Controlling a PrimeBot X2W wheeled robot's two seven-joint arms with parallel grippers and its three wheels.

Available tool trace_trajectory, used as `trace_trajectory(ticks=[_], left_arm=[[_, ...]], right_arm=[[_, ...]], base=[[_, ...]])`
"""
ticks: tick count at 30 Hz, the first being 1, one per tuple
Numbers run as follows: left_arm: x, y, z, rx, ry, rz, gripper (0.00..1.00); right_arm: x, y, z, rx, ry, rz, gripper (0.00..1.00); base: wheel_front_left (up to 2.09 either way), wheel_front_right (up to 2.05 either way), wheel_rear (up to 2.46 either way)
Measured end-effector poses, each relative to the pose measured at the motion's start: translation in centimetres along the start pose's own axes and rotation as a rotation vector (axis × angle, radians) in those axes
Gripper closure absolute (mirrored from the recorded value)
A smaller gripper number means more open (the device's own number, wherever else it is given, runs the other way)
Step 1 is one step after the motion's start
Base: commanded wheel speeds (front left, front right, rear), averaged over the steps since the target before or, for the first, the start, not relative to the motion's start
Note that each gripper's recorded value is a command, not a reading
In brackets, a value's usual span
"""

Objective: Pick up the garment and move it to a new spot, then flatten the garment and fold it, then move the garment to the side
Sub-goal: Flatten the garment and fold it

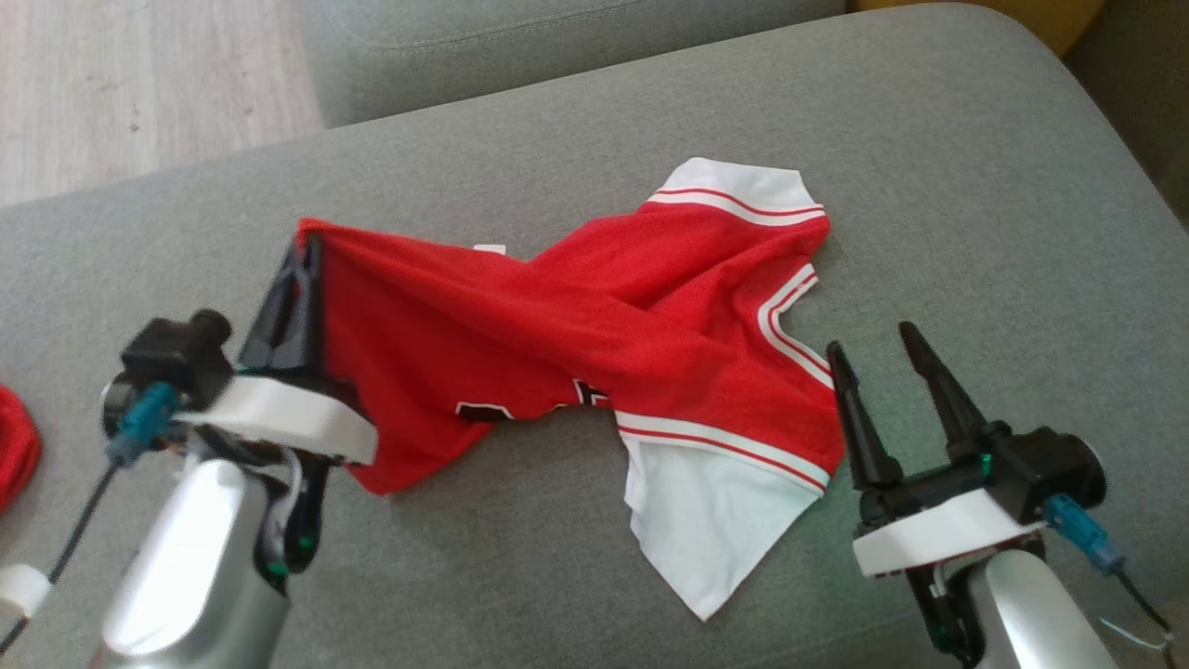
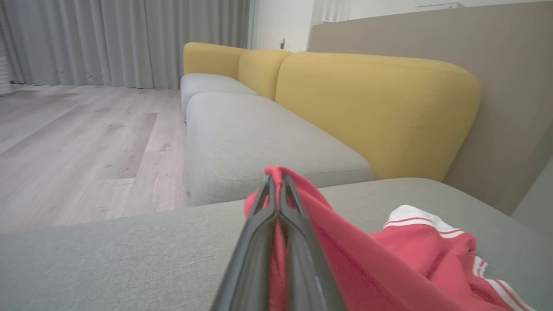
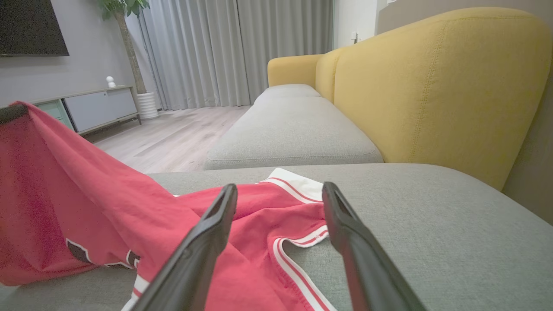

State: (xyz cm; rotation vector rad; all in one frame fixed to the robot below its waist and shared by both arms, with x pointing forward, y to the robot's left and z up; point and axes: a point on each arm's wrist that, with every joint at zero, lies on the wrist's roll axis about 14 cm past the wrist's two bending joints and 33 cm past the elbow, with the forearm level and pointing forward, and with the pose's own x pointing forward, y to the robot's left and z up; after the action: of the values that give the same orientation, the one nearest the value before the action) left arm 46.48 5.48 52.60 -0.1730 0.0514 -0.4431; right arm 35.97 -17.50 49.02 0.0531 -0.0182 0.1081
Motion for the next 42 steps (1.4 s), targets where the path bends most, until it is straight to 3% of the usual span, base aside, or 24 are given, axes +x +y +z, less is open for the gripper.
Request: trace_trajectory(ticks=[5, 14, 24, 25, 26, 27, 28, 35, 42], left_arm=[[-1.8, -2.8, -0.2, 0.024, -0.029, -0.085, 1.00], [-11.0, -7.5, -10.2, -0.003, 0.254, -0.175, 1.00], [-14.4, -10.1, -15.8, -0.024, 0.419, -0.235, 1.00], [-14.7, -10.2, -16.3, -0.029, 0.436, -0.236, 0.87], [-14.9, -10.4, -16.7, -0.035, 0.445, -0.238, 0.65], [-15.2, -10.5, -17.2, -0.036, 0.458, -0.240, 0.08], [-15.5, -10.7, -17.6, -0.039, 0.472, -0.248, 0.00], [-14.5, -10.6, -16.1, -0.189, 0.413, -0.204, 0.00], [-14.6, -9.3, -14.1, -0.241, 0.375, -0.157, 0.00]], right_arm=[[0.3, 0.1, 0.0, 0.002, -0.001, 0.005, 0.00], [1.1, 1.4, -0.3, 0.008, 0.004, 0.048, 0.00], [1.5, 2.8, -0.8, 0.013, 0.016, 0.094, 0.00], [1.6, 2.9, -0.8, 0.012, 0.016, 0.097, 0.00], [1.6, 2.9, -0.8, 0.011, 0.016, 0.099, 0.00], [1.6, 3.0, -0.7, 0.010, 0.015, 0.101, 0.00], [1.6, 3.0, -0.7, 0.010, 0.015, 0.102, 0.00], [1.3, 2.9, -0.2, 0.005, -0.001, 0.098, 0.00], [0.9, 2.8, 0.2, 0.002, -0.012, 0.096, 0.00]], base=[[0.00, 0.00, 0.00], [0.00, 0.00, 0.00], [0.00, 0.00, 0.00], [0.00, 0.00, 0.00], [0.00, 0.00, 0.00], [0.00, 0.00, 0.00], [0.00, 0.00, 0.00], [0.00, 0.00, 0.00], [0.00, 0.00, 0.00]])
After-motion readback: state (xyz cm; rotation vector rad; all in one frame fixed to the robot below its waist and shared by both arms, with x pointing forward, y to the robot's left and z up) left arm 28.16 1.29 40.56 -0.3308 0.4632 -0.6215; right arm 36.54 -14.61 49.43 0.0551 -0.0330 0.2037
